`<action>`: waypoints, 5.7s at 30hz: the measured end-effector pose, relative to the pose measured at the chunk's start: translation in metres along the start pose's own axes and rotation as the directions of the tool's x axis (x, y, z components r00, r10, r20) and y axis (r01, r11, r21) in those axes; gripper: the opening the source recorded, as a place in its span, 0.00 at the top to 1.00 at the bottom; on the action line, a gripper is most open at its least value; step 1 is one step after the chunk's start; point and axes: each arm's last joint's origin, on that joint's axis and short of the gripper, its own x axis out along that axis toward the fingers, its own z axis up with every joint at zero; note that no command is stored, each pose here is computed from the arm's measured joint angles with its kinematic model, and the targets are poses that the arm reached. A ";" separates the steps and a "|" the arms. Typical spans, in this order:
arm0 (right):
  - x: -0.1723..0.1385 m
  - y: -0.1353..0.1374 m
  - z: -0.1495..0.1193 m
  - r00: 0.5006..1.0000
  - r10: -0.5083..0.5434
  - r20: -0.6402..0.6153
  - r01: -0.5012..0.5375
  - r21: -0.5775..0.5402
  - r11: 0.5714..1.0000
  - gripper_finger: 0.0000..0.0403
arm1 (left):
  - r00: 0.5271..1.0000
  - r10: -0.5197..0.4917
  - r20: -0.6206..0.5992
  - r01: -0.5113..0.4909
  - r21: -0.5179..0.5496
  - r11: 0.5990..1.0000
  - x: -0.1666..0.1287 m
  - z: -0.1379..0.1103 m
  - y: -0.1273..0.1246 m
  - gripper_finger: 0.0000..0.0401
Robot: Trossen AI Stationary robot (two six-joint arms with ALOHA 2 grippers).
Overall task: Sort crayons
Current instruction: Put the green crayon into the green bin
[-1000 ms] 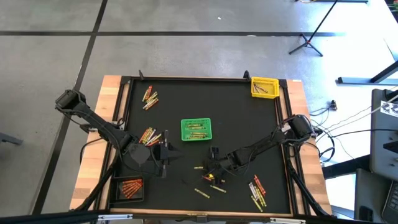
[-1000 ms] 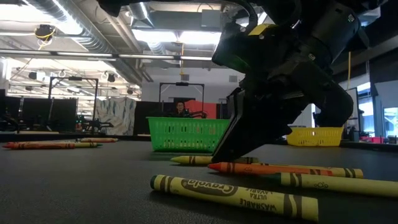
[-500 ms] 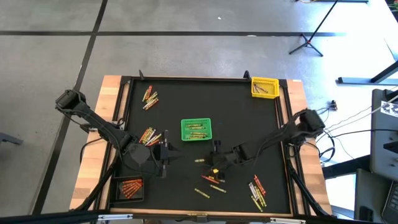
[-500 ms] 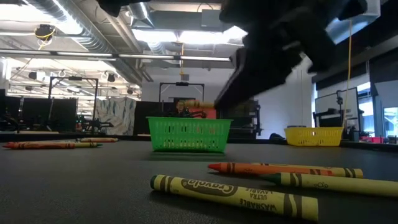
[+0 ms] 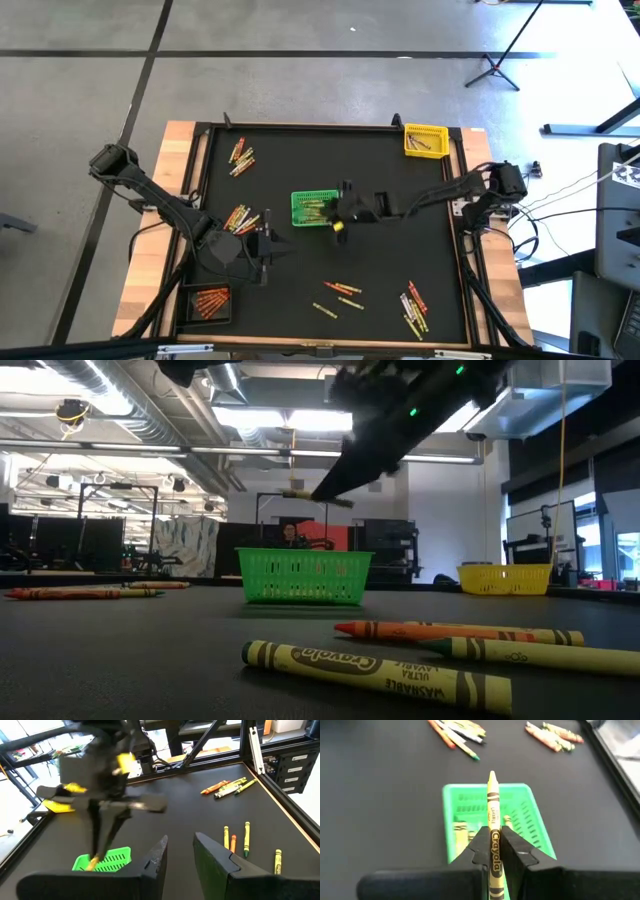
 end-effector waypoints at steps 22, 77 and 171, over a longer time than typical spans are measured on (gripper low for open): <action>0.069 -0.024 -0.047 0.989 0.068 -0.133 -0.059 0.068 0.996 0.94 | 1.000 0.000 0.003 0.000 -0.002 1.000 0.000 0.000 0.000 0.80; -0.062 0.158 -0.021 0.938 0.264 -0.223 -0.277 -0.028 0.960 0.71 | 1.000 -0.003 0.005 0.003 -0.008 1.000 0.000 0.001 0.000 0.80; -0.026 0.157 -0.043 0.957 0.084 -0.278 -0.127 -0.143 0.982 0.94 | 1.000 -0.006 0.001 0.006 -0.048 0.999 -0.001 0.000 -0.001 0.80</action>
